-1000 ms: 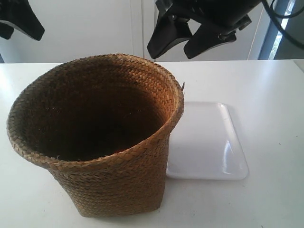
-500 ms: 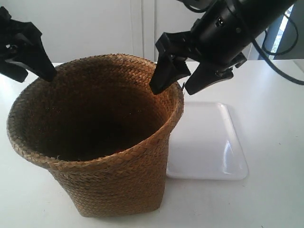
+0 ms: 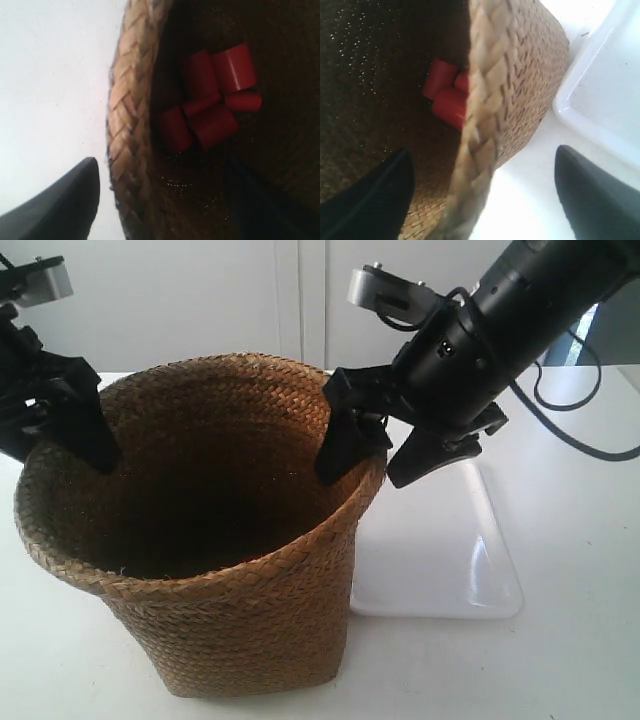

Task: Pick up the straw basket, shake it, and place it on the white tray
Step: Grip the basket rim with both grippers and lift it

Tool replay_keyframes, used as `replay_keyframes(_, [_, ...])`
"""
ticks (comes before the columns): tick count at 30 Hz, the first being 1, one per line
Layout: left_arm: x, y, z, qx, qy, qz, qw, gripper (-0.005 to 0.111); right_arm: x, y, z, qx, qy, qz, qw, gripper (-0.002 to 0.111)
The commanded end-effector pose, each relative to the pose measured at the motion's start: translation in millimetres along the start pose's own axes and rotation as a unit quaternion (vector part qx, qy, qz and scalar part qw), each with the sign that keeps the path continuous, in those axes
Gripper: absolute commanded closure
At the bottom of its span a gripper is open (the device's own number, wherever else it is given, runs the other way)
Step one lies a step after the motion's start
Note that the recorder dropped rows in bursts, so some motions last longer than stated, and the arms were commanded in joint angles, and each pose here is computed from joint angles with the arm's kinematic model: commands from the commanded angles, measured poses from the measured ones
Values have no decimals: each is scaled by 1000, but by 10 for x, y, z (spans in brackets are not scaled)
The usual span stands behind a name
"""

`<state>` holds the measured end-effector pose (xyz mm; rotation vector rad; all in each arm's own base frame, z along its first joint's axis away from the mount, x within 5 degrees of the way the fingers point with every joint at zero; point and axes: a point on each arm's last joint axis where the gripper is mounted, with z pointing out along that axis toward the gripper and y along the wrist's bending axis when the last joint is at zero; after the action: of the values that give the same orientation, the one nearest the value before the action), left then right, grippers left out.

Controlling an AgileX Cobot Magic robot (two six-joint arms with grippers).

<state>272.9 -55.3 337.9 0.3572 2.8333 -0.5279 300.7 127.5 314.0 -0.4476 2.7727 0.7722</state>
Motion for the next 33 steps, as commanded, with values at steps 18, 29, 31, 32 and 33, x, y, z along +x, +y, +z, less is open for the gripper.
replay_keyframes(18, [-71,-40,97,42,-47,-18,998,107,-86,-31,202,-33,-9,9,999,108])
replay_keyframes(29, [81,-803,-397,32,-337,129,932,107,265,310,-917,85,-287,-106,948,108])
replay_keyframes(31, [167,-827,-283,21,-344,146,928,107,385,260,-865,90,-296,-100,945,108])
replay_keyframes(32, [225,-854,-231,21,-350,153,924,107,461,228,-826,93,-300,-97,945,108])
replay_keyframes(33, [305,-878,-201,26,-364,154,918,107,571,195,-792,97,-306,-95,942,108])
